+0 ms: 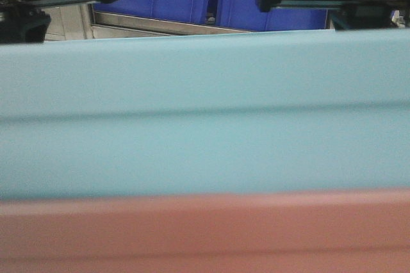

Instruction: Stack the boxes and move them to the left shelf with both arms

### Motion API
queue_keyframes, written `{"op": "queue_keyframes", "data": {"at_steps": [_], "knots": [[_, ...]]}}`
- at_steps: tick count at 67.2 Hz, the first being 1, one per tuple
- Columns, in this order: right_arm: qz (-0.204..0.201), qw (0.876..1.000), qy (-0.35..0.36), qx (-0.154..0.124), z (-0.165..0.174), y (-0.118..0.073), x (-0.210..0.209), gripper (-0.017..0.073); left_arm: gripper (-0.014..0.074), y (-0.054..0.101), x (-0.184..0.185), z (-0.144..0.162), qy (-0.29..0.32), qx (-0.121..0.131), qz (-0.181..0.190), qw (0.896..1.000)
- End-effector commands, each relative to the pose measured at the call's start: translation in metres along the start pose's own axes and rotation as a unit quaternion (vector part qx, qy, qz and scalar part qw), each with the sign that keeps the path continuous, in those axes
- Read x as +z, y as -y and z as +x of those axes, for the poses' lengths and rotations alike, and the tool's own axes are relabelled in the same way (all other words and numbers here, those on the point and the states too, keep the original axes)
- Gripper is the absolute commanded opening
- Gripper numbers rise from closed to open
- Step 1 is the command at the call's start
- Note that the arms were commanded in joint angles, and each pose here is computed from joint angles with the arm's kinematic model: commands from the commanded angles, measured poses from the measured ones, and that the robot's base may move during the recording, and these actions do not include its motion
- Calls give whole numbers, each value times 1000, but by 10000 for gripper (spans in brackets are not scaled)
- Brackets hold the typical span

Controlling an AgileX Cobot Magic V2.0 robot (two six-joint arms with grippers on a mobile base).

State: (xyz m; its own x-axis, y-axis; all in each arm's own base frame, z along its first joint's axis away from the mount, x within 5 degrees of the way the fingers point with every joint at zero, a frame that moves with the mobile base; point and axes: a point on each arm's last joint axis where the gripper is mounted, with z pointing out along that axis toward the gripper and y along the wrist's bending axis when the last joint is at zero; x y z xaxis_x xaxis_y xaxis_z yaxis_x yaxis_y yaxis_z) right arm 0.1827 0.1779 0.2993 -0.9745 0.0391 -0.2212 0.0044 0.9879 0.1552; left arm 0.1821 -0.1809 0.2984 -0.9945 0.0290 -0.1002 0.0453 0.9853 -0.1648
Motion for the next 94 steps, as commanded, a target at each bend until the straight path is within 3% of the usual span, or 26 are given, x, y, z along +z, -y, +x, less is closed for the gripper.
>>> {"op": "queue_keyframes", "data": {"at_steps": [1, 6, 19, 34, 94], "knots": [[-10, 999, 50, -10, -6, 3, -18, 57, -3, -7, -18, 11, -17, 8, -21, 1000], [-10, 999, 50, -10, -6, 3, -18, 57, -3, -7, -18, 11, -18, 20, -20, 999], [-10, 999, 50, -10, -6, 3, -18, 57, -3, -7, -18, 11, -18, 21, -20, 999], [-7, 999, 45, -9, -5, 4, -18, 57, -3, -7, -18, 11, -17, 2, -21, 1000], [4, 999, 31, -7, -2, 6, -18, 57, -3, -7, -18, 11, -17, 2, -20, 1000]]}}
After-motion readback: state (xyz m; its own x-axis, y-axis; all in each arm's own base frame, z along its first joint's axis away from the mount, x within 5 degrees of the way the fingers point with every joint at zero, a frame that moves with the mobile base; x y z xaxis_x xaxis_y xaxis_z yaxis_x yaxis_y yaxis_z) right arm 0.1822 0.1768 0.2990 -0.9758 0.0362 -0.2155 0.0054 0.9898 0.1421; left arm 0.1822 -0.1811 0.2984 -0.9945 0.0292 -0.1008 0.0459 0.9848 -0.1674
